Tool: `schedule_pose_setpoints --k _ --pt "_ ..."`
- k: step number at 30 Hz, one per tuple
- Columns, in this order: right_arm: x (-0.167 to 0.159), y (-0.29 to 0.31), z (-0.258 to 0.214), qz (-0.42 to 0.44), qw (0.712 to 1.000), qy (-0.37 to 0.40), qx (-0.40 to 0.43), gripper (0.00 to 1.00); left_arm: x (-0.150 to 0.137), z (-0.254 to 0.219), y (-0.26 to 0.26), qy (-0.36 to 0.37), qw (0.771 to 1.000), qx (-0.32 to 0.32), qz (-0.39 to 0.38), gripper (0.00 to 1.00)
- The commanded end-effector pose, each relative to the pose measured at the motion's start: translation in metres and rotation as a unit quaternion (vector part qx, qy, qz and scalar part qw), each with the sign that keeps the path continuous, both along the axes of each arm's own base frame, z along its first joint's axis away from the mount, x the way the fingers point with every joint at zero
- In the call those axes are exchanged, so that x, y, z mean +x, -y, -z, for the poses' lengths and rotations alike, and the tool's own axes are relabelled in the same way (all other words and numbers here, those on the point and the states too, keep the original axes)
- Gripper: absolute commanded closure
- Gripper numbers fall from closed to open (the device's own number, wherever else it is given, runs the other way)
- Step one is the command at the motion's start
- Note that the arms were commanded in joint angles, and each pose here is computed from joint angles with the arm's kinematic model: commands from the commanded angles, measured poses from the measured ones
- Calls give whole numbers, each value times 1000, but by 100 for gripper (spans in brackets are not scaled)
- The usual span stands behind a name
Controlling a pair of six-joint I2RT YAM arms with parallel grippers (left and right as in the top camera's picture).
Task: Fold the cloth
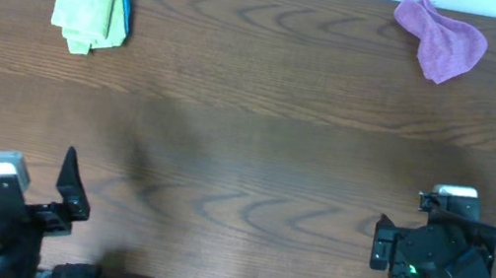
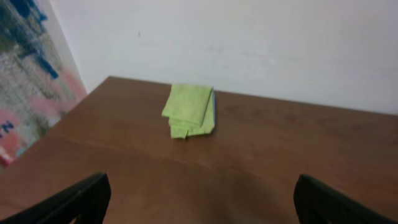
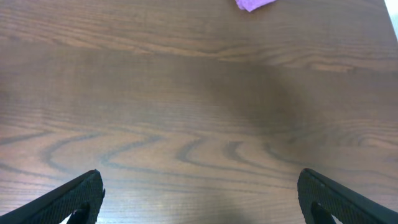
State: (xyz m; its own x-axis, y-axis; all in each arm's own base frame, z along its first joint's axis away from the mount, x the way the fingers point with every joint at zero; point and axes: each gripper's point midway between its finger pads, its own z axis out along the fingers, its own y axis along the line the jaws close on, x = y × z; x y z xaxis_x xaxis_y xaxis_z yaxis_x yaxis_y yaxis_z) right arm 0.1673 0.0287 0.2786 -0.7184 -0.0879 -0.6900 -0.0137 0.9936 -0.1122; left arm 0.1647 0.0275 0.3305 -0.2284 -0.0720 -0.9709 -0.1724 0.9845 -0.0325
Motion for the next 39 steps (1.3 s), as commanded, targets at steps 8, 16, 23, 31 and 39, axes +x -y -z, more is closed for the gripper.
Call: schedule_pose_setpoints --k 8,16,23,31,39 --pt "1 2 -1 9 1000 4 0 1 49 107 -6 27 1000 -14 -2 5" --pt "1 2 -1 9 1000 4 0 1 63 160 4 8 999 -50 14 5" --pt "1 2 -1 9 1000 4 0 1 68 184 4 -5 999 -49 11 5" --pt "1 2 -1 9 1000 4 0 1 79 203 0 27 999 -47 5 5" --pt "1 2 -1 9 1000 4 0 1 76 205 -16 26 998 -41 -38 5"
